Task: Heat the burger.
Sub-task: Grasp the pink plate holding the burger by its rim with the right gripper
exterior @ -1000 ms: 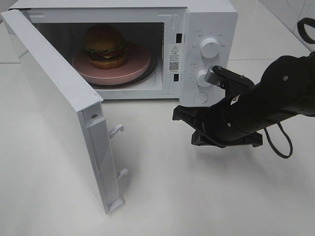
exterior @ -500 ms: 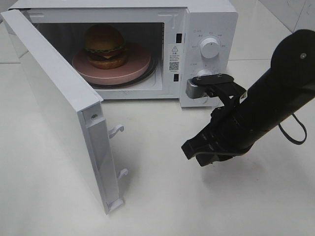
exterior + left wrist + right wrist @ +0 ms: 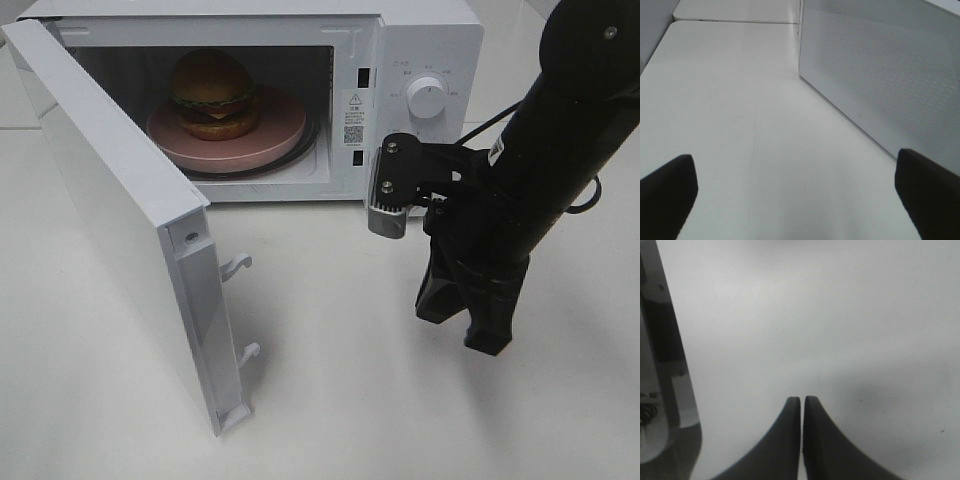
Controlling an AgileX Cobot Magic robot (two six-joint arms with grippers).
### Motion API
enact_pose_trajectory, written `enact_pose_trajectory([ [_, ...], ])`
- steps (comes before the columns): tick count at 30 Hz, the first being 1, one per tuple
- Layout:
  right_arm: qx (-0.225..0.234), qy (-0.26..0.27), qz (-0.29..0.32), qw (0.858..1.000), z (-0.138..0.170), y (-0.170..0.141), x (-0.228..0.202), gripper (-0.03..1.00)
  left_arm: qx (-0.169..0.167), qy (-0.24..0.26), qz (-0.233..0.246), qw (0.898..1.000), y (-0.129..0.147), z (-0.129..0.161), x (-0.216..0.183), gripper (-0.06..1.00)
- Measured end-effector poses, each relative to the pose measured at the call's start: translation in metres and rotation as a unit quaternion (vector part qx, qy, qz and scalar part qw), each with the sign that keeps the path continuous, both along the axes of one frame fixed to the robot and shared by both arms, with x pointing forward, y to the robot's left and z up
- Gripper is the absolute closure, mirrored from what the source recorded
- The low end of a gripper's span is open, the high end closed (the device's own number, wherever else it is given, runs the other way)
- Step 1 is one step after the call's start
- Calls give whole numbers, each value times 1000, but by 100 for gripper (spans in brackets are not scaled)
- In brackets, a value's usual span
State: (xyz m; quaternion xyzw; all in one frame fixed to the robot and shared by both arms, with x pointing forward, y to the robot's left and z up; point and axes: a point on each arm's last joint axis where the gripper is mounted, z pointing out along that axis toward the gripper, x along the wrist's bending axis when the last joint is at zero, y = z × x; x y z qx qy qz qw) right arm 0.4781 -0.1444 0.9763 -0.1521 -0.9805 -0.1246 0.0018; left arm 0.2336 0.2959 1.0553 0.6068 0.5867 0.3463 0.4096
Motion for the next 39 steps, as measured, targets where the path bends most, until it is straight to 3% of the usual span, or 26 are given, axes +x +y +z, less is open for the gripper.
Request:
enact_pose_trajectory([
  [1,0,0,0,1000,0,0,0,94,0,0,0,1000,0,0,0,-5],
  [2,-8,-17,49,999,1,-1,1,93,0,0,0,1000,0,0,0,-5],
  [3,-8,-17,49,999,1,-1,1,93,0,0,0,1000,0,0,0,-5],
  [5,-19,-39,123,992,2,-2,3,93,0,0,0,1000,0,0,0,-5],
  [6,-19,-39,123,992,2,-2,3,93,0,0,0,1000,0,0,0,-5],
  [8,-29,-55,187,980,2,-3,3,92,0,0,0,1000,0,0,0,-5],
  [9,-29,-55,187,980,2,-3,3,92,0,0,0,1000,0,0,0,-5],
  [14,-56,-81,283,954,1,-7,5,90,0,0,0,1000,0,0,0,-5],
  [27,-102,-145,329,927,3,-11,17,77,0,0,0,1000,0,0,0,-5],
  [30,-99,-163,328,925,7,-8,21,69,0,0,0,1000,0,0,0,-5],
  [31,-101,-179,333,920,10,-4,23,61,0,0,0,1000,0,0,0,-5],
  [32,-101,-179,333,920,10,-4,23,61,0,0,0,1000,0,0,0,-5],
  [34,-95,-199,323,920,17,5,25,44,0,0,0,1000,0,0,0,-5],
  [35,-95,-199,323,920,17,5,25,44,0,0,0,1000,0,0,0,-5],
  [36,-86,-210,307,924,23,12,26,32,0,0,0,1000,0,0,0,-5],
  [38,-81,-215,298,926,26,16,27,26,0,0,0,1000,0,0,0,-5],
  [39,-72,-227,279,930,32,23,29,13,0,0,0,1000,0,0,0,-5],
])
